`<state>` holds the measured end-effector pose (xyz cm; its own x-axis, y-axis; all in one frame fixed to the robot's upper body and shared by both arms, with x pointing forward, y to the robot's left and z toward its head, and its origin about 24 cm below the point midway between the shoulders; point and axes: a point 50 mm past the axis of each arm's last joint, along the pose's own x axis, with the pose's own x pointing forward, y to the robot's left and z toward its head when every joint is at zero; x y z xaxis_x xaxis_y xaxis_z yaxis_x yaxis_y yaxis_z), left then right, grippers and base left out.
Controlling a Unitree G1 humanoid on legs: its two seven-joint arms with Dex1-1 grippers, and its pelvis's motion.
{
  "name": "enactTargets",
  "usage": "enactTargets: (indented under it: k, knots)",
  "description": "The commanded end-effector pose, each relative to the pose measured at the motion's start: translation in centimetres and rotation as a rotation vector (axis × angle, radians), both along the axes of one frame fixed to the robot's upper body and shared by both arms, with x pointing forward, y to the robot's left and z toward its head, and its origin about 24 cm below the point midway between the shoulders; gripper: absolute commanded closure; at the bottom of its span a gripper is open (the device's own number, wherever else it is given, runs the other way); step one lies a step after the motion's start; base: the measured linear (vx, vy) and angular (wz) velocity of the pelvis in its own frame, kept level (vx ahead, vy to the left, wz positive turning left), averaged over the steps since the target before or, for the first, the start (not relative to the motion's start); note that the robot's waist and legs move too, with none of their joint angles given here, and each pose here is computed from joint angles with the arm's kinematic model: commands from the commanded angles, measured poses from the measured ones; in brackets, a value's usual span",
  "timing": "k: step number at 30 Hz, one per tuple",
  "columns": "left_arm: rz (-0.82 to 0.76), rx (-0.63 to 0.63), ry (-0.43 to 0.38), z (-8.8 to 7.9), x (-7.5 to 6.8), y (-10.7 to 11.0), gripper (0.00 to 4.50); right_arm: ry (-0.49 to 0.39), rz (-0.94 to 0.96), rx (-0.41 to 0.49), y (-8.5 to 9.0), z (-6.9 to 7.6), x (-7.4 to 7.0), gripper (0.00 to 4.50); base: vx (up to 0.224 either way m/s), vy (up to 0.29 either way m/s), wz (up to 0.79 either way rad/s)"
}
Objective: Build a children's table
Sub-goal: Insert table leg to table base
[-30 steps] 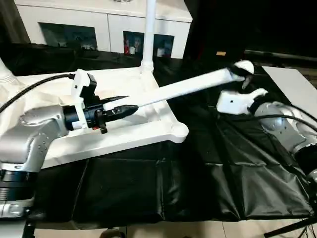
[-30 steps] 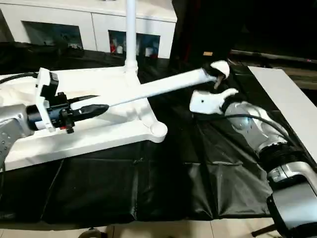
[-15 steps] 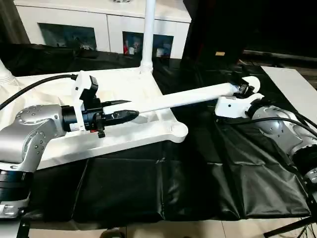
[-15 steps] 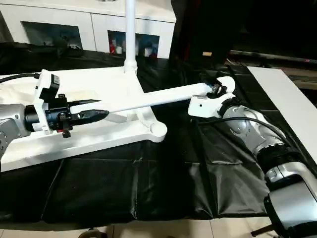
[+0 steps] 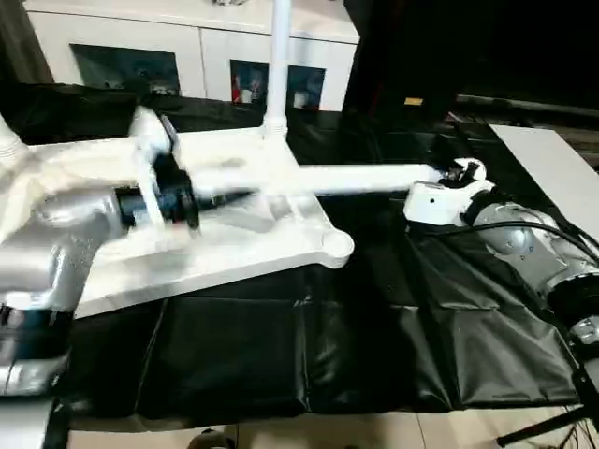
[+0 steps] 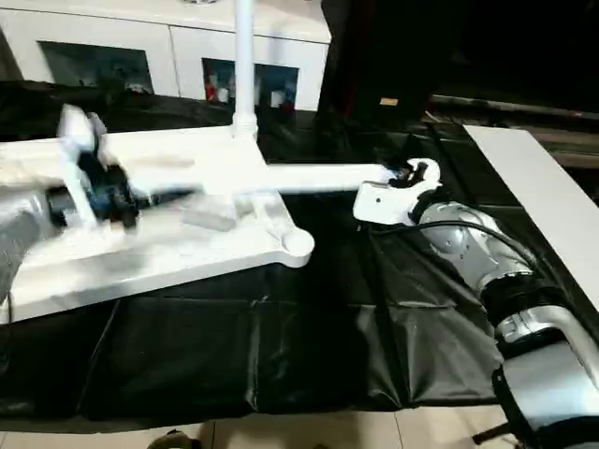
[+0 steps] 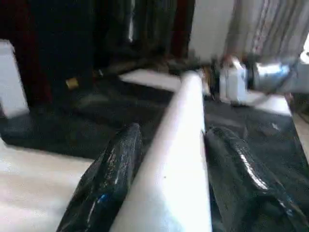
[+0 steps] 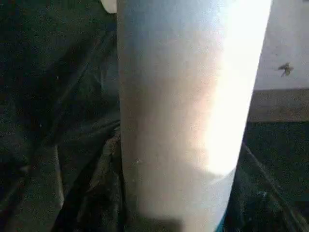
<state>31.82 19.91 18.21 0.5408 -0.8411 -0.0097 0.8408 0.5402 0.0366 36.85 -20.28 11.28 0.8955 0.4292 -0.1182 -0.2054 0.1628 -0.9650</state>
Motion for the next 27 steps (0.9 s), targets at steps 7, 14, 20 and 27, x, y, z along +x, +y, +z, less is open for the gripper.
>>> enactTargets:
  k: [7, 14, 20, 27]
  knots:
    - [0.553, -0.412, -0.212, 5.0, 3.0, 5.7, 1.37, 0.219, -0.183, 0.353, -2.2, -1.7, 0.0, 2.62, 0.000, 0.000, 0.00]
    - [0.603, -0.385, -0.111, 2.8, 3.6, 5.1, 1.37, 0.416, -0.139, 1.111, 0.0, -0.2, 0.9, 2.63, 0.000, 0.000, 0.00]
    - [0.303, -0.100, 0.005, -0.8, 2.5, -0.9, 1.37, 0.805, 0.212, 1.436, 4.0, 1.5, -0.4, 2.63, 0.000, 0.000, 0.00]
    - [0.097, -0.203, 0.034, 0.1, 1.4, -5.9, 1.37, 1.213, 0.513, 1.634, 6.3, 2.6, -2.8, 2.64, 0.000, 0.000, 0.00]
